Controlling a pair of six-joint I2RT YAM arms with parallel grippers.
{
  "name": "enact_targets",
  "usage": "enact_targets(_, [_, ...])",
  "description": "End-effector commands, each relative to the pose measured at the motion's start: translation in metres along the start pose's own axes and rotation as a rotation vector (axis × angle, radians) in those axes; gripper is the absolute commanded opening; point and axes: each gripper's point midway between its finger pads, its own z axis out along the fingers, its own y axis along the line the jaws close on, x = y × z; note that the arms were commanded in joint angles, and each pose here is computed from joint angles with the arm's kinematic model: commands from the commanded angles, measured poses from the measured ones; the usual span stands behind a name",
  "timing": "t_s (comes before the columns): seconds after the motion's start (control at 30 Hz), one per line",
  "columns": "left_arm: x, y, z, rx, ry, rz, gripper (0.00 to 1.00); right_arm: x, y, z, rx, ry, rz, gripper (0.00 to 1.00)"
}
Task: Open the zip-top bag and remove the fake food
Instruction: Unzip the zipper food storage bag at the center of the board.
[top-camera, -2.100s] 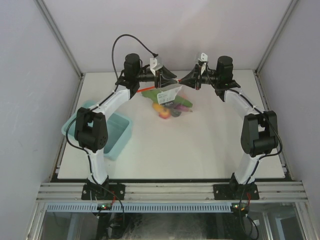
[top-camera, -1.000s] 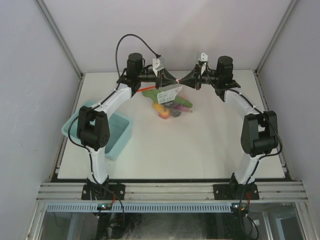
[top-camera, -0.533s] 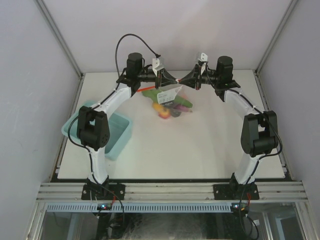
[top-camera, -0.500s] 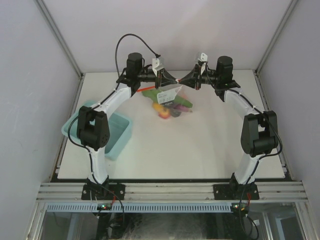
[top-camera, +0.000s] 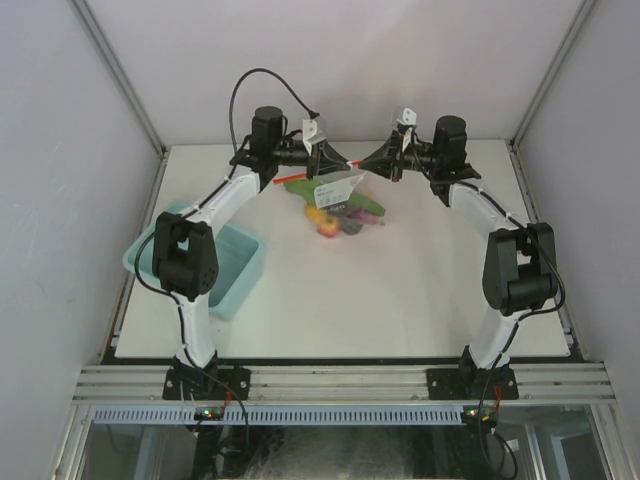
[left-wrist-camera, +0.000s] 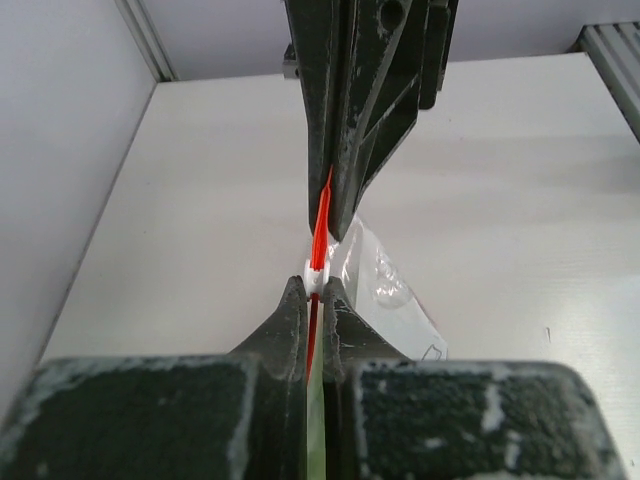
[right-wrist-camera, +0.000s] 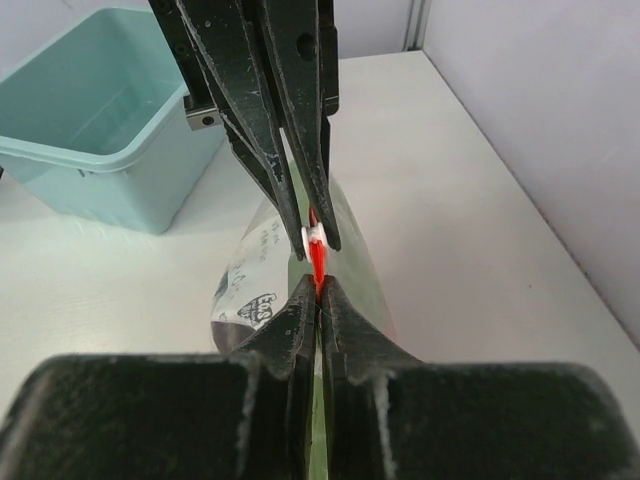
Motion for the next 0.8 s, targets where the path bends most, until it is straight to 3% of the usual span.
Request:
enact_targets(0.0, [0.006, 0.017, -0.02, -0.074, 0.091, 0.056, 0.0, -0.041, 0.002, -0.015, 0.04, -0.052, -0.093, 0.0])
enact_targets(0.43, [0.016, 0.026, -0.04, -0.141, 0.16, 0.057, 0.0, -0.05, -0.012, -0.025, 0.164, -0.069, -0.089, 0.0])
enact_targets(0.77, [-0.003, 0.025, -0.043, -0.169, 0.104, 0.071, 0.0, -0.059, -0.021, -0.028, 0.23, -0.093, -0.051, 0.0])
